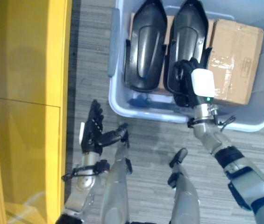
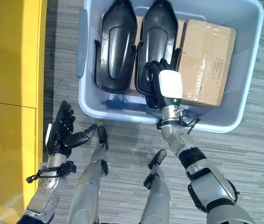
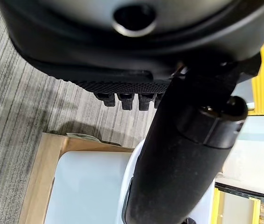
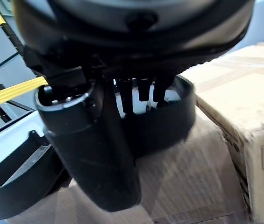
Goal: Move parts from the plastic box to the shelf.
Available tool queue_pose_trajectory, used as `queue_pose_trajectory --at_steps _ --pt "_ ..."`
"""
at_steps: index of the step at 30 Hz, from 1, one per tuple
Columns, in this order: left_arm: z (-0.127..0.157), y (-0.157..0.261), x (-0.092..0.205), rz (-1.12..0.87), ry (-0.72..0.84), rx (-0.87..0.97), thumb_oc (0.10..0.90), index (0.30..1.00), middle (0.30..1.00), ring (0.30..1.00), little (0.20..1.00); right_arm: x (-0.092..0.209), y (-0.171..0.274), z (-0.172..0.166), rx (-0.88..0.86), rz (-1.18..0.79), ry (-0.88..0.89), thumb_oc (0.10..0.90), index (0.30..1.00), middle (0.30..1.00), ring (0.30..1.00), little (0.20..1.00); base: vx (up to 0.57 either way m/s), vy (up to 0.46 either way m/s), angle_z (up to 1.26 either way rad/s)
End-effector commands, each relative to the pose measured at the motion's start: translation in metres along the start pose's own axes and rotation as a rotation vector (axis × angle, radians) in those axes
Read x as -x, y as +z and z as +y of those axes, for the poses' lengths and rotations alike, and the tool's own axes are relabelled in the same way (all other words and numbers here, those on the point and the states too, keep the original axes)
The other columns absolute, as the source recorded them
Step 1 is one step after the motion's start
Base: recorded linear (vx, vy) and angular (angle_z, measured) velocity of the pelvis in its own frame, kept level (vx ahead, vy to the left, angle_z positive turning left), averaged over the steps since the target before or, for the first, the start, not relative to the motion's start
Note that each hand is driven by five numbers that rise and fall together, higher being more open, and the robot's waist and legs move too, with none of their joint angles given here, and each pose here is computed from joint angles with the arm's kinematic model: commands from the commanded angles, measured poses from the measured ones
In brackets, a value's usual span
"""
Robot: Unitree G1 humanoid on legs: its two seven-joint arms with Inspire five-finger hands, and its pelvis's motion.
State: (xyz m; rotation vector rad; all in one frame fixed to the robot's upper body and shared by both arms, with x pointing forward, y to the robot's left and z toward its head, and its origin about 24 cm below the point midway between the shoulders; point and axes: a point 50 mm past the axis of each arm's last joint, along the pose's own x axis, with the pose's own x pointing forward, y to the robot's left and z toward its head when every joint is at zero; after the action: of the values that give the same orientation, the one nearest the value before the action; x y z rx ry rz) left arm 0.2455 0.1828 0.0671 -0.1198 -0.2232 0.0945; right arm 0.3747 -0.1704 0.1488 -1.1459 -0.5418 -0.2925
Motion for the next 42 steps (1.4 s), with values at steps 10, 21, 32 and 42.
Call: queue_pose_trajectory --at_steps 10,21,32,42 --pt "-0.02 0.035 -0.009 -0.203 -0.085 0.074 0.9 1.0 1.0 1.0 1.0 0.017 -0.019 0.004 -0.023 0.082 0.051 0.4 0.3 0.3 0.3 0.3 0.0 0.021 0.01" --pt "-0.021 0.033 -0.011 -0.177 -0.103 0.081 0.9 1.0 1.0 1.0 1.0 0.038 -0.027 -0.007 -0.123 0.128 -0.016 0.4 0.3 0.3 0.3 0.3 -0.01 0.018 0.01" --pt "-0.003 0.026 -0.004 -0.139 -0.075 0.036 0.9 1.0 1.0 1.0 1.0 0.046 -0.037 -0.035 -0.063 0.081 -0.082 0.4 0.3 0.3 0.3 0.3 0.04 0.008 0.02" --pt "0.01 0.02 0.002 -0.108 -0.053 -0.003 0.9 1.0 1.0 1.0 1.0 0.047 -0.04 -0.063 0.008 0.012 -0.138 0.4 0.3 0.3 0.3 0.3 0.05 0.009 0.07"
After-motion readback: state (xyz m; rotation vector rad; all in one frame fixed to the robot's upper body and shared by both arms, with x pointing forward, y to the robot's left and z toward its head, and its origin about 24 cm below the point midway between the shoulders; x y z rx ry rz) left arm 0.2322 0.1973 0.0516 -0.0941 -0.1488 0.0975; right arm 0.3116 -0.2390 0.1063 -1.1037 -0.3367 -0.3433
